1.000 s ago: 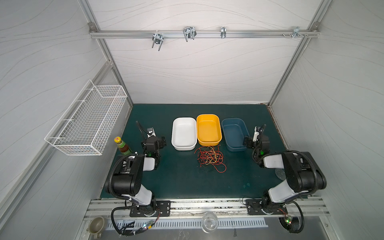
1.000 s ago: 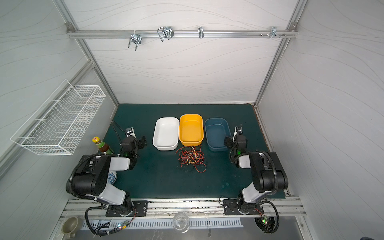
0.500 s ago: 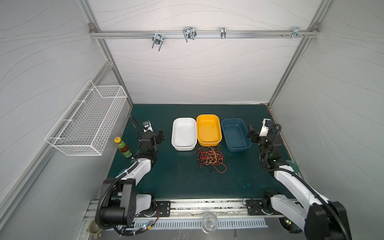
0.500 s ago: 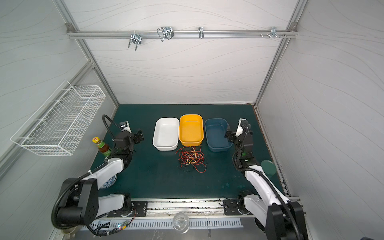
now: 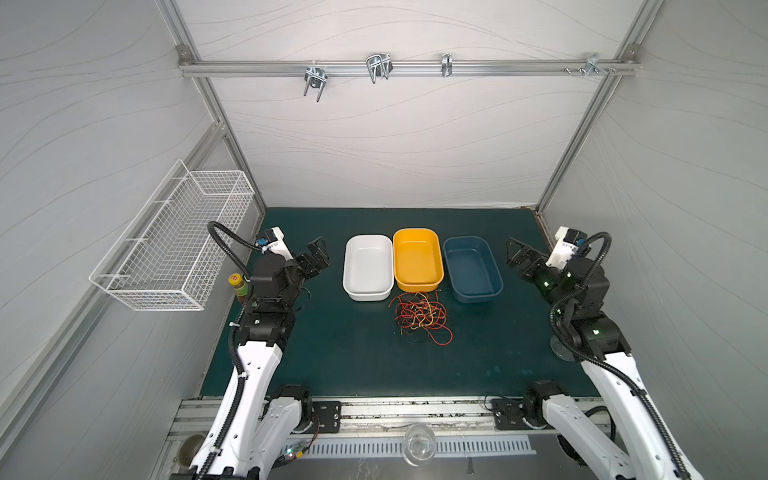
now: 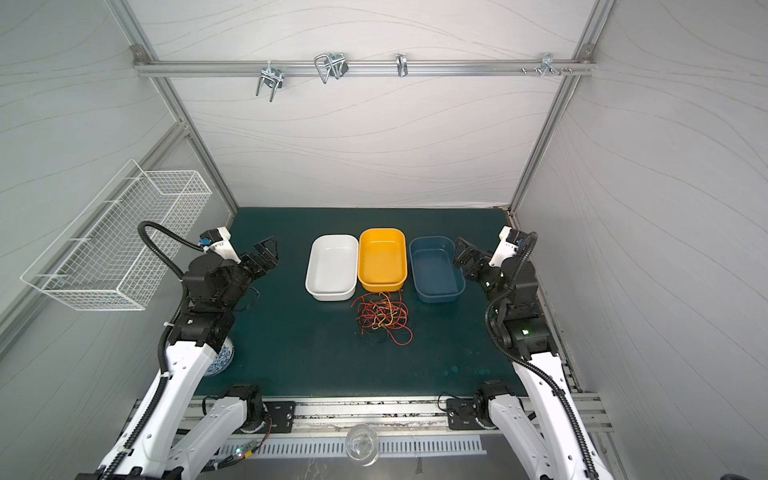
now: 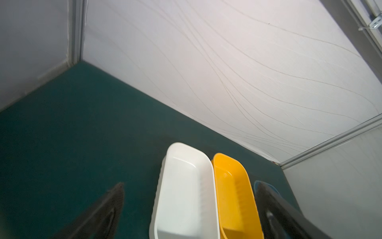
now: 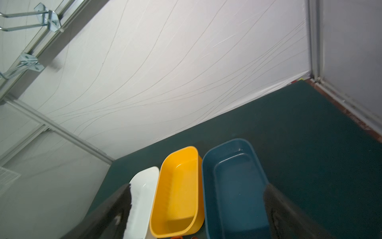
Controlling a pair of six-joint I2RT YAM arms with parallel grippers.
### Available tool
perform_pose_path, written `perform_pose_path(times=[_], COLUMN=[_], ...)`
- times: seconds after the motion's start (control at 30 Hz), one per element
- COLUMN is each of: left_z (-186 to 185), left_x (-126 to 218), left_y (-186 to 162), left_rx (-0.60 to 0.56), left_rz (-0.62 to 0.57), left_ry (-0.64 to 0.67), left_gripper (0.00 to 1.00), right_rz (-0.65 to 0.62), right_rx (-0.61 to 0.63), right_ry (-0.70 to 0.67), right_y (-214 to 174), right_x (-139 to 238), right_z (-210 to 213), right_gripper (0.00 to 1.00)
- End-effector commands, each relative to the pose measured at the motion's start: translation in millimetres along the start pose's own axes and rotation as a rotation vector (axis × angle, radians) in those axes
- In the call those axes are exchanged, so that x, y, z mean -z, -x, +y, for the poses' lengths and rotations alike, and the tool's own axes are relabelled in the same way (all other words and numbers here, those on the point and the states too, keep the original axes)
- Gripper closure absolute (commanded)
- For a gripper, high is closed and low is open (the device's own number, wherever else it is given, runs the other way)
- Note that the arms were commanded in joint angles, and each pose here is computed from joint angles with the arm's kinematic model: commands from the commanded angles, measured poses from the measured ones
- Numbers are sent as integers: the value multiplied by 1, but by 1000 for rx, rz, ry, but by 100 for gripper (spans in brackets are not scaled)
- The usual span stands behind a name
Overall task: Untangle the cables
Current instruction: 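Raise both arms and move both grippers toward the wire pile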
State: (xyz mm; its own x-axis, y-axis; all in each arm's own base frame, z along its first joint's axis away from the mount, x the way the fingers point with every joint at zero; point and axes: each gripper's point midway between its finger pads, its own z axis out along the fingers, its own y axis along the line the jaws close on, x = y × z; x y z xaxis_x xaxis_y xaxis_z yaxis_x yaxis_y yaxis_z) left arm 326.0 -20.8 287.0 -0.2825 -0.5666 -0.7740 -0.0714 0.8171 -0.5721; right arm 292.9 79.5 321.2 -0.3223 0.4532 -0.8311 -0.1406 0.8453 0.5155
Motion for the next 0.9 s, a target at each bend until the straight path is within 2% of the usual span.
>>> perform_pose_path(times=[0.0,0.2,0.4,0.5,0.6,0.73,0.87], left_z=[-17,-6,1,10,5,2,4], left_x=[9,25,35,39,46,52,51], left_y=[-19,-48,-88,-98,-103,-105,-108], left_rx=[101,-38,-129,-167,-211,-276,-266], left_rz=[118,269,452,483,509,476,486], left_ry=[-76,101,153,184,161,144,156], left_gripper=[0,0,0,0,0,0,0], right_rz=[171,286,441,513,599,660,727], right_rx=[-12,116,175,212,264,320,322], right_ry=[52,36,124,154,199,161,119], right_y=[-40,-67,-96,-110,-128,-141,-154], right_x=[1,14,24,28,34,38,37], right_z=[15,25,51,63,75,74,70], right_gripper=[1,1,1,1,1,1,1])
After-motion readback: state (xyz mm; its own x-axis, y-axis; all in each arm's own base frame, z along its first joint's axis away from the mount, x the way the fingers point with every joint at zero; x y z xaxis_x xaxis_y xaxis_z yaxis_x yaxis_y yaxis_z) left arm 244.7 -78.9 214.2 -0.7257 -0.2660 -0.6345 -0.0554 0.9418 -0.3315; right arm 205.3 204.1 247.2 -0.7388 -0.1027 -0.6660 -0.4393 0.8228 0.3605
